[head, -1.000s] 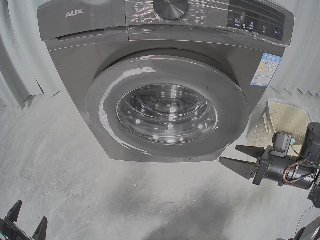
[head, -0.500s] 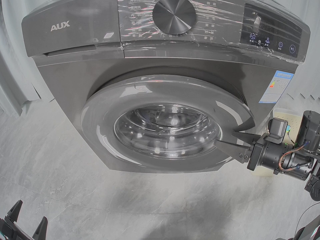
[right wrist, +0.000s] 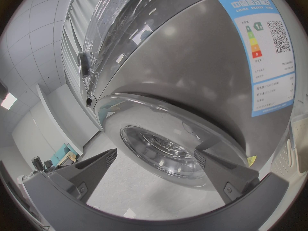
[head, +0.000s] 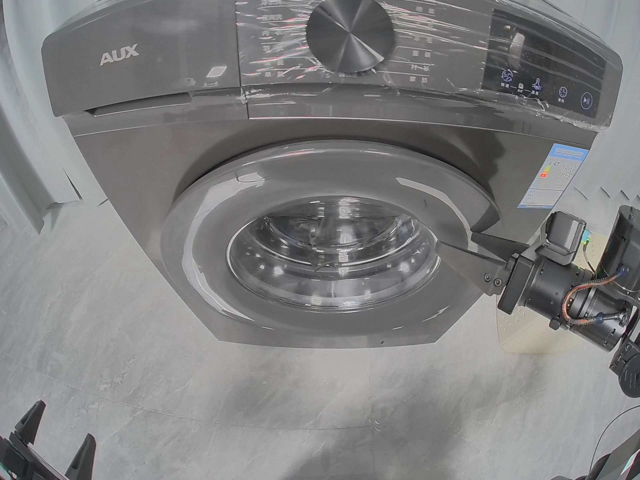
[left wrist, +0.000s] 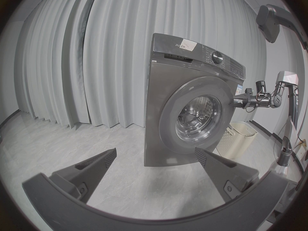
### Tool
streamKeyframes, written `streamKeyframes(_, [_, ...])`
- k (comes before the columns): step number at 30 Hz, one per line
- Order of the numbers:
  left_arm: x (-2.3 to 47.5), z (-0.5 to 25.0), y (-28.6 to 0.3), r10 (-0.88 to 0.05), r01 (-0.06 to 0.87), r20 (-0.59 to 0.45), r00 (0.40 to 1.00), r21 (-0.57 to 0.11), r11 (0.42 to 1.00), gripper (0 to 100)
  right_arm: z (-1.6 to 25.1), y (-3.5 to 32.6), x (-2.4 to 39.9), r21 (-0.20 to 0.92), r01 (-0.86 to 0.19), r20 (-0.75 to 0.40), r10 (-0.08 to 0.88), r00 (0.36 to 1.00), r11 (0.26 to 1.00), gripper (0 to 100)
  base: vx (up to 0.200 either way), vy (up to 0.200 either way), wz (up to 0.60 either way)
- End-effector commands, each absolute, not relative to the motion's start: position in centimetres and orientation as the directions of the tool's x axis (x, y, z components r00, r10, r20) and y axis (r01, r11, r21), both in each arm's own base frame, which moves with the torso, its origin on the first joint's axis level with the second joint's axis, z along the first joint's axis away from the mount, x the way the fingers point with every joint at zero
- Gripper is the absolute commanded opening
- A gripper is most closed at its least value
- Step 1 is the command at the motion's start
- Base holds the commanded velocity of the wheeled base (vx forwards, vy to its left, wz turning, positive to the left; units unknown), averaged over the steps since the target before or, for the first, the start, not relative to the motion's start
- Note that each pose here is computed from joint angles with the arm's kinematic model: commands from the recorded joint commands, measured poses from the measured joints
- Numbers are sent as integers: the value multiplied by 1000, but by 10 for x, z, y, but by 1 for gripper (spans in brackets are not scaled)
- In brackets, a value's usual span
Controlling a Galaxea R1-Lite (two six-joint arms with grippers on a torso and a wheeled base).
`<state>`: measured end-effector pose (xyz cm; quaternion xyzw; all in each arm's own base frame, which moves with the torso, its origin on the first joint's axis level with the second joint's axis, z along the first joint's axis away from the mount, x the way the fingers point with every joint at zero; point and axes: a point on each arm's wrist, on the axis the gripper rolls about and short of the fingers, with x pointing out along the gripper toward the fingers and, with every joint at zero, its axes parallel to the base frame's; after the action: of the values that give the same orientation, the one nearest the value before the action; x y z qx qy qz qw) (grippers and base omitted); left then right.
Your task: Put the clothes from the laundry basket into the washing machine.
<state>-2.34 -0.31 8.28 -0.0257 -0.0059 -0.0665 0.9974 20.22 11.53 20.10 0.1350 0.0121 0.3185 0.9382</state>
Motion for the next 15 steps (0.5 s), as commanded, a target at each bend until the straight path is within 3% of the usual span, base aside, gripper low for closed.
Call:
streamKeyframes(1, [-25,83,-3,-132,133,32,991,-49,990,100,197,111,195,242,-590,61,595,802,770,100,0,0,0])
streamKeyframes(7, [-25,83,-3,-132,133,32,991,-49,990,100,176,83,131,168,-634,30,639,769,755,100,0,0,0])
streamKeyframes(10, [-25,83,-3,-132,133,33,991,-48,990,100,175,81,126,163,-638,33,642,766,752,100,0,0,0])
streamKeyframes(11, [-25,83,-3,-138,139,32,990,-48,989,100,166,59,89,130,-660,57,659,750,740,100,0,0,0])
streamKeyframes(15, [-25,83,-4,-175,177,33,984,-45,983,100,159,38,59,128,-634,73,631,773,762,100,0,0,0])
